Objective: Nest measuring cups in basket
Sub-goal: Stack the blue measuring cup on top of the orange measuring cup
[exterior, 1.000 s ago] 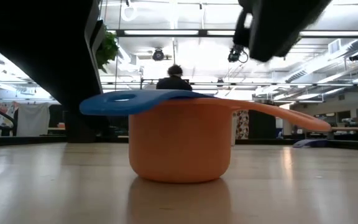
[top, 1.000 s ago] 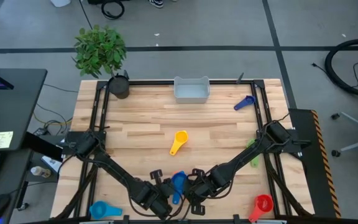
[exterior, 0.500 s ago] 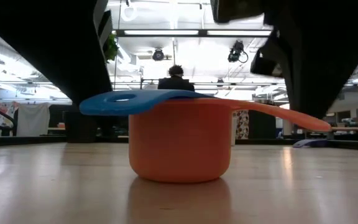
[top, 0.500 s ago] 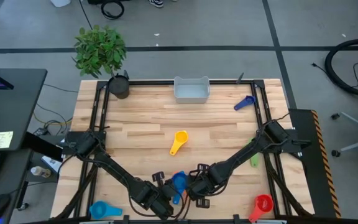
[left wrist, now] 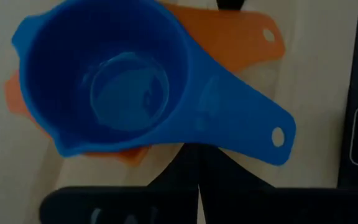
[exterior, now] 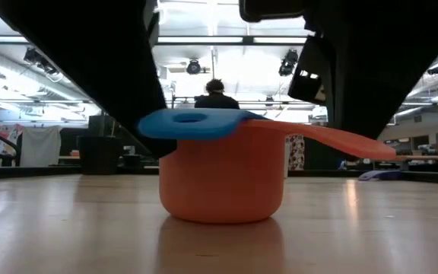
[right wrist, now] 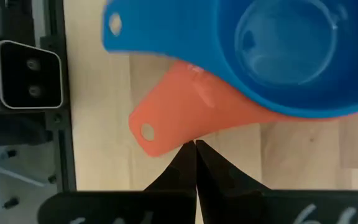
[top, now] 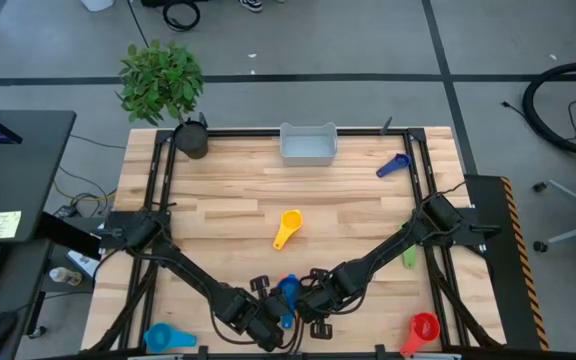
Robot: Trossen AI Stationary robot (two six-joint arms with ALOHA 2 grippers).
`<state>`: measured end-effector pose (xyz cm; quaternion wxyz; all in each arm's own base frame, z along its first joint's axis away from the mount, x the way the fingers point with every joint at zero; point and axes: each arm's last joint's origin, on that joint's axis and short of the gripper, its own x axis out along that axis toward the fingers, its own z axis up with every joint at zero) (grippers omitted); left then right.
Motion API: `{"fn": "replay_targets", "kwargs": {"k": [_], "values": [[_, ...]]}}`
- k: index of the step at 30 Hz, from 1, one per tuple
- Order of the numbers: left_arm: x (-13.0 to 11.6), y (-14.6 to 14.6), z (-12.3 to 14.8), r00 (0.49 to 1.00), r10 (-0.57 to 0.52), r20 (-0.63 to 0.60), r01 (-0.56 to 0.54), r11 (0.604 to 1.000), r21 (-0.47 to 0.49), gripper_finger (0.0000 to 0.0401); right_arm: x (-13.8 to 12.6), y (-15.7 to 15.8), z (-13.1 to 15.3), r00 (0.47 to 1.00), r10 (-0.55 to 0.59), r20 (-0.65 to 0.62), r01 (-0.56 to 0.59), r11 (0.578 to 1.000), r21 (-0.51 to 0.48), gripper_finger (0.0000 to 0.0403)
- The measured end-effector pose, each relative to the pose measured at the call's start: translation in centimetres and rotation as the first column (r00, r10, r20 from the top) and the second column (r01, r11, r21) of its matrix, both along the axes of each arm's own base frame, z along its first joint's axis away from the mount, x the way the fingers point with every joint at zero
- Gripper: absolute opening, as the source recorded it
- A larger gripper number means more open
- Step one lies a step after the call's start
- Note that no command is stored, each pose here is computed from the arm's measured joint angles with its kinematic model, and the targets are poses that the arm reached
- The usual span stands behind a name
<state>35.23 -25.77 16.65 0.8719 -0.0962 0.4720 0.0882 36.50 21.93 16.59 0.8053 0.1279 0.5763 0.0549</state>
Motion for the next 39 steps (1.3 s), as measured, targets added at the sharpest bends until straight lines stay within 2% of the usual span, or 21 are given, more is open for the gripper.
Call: {"fn": "replay_targets", "kwargs": {"k": [8,22,39], "values": [[0.7,0.4,0.1,1.000,-0.021,0.020,0.021,1.000,0.000,0.0000,0.7,-0.1,0.2,0.999,-0.007,0.047,0.005,0.999,0.036,0.0001],[0.9,0.7,0.2,0.999,-0.014,0.033,0.014,1.000,0.014,0.0000,1.1,-0.7,0.3,0.998,-0.026,0.064,0.023,0.999,0.039,0.0001],[1.1,0.6,0.3,0.996,-0.048,0.069,0.044,0.998,0.051,0.0000,1.3,-0.6,0.3,0.994,0.027,0.106,-0.028,1.000,0.014,0.0001]]}}
